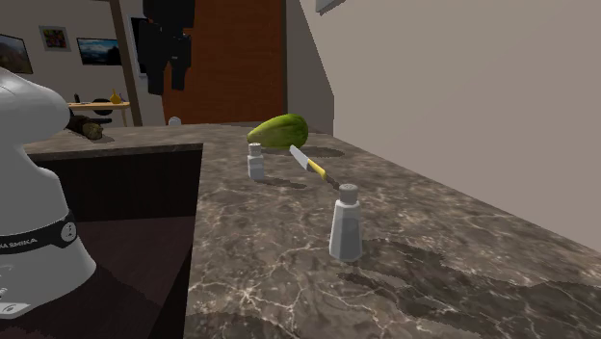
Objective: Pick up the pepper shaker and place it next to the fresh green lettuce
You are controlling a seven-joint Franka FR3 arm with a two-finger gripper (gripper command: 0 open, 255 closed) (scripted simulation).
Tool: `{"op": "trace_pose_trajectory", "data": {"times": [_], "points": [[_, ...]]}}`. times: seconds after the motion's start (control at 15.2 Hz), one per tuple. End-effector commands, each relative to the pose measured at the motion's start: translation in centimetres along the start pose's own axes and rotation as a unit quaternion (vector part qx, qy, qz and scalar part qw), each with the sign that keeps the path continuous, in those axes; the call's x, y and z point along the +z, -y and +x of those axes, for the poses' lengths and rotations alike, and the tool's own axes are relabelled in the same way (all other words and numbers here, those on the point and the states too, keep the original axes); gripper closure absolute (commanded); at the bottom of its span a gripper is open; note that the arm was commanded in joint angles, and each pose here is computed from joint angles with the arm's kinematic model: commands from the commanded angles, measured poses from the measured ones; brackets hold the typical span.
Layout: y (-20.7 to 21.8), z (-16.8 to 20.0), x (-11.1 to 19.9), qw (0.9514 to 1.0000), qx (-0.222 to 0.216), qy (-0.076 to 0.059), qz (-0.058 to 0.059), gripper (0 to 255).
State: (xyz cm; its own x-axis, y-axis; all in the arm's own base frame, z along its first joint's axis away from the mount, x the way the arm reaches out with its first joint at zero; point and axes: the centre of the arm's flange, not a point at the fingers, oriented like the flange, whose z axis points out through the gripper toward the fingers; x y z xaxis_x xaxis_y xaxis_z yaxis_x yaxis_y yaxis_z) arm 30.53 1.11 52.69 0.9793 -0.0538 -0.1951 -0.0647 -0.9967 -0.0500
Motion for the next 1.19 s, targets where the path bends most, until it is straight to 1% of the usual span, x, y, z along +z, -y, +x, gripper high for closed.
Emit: {"op": "trace_pose_trajectory", "data": {"times": [0.0, 1.12], "points": [[0.0, 0.0, 0.0, 1.0000, 0.000, 0.000, 0.000, 0], [-10.8, 19.8, 1.7, 0.9999, 0.014, 0.002, 0.008, 0]]}}
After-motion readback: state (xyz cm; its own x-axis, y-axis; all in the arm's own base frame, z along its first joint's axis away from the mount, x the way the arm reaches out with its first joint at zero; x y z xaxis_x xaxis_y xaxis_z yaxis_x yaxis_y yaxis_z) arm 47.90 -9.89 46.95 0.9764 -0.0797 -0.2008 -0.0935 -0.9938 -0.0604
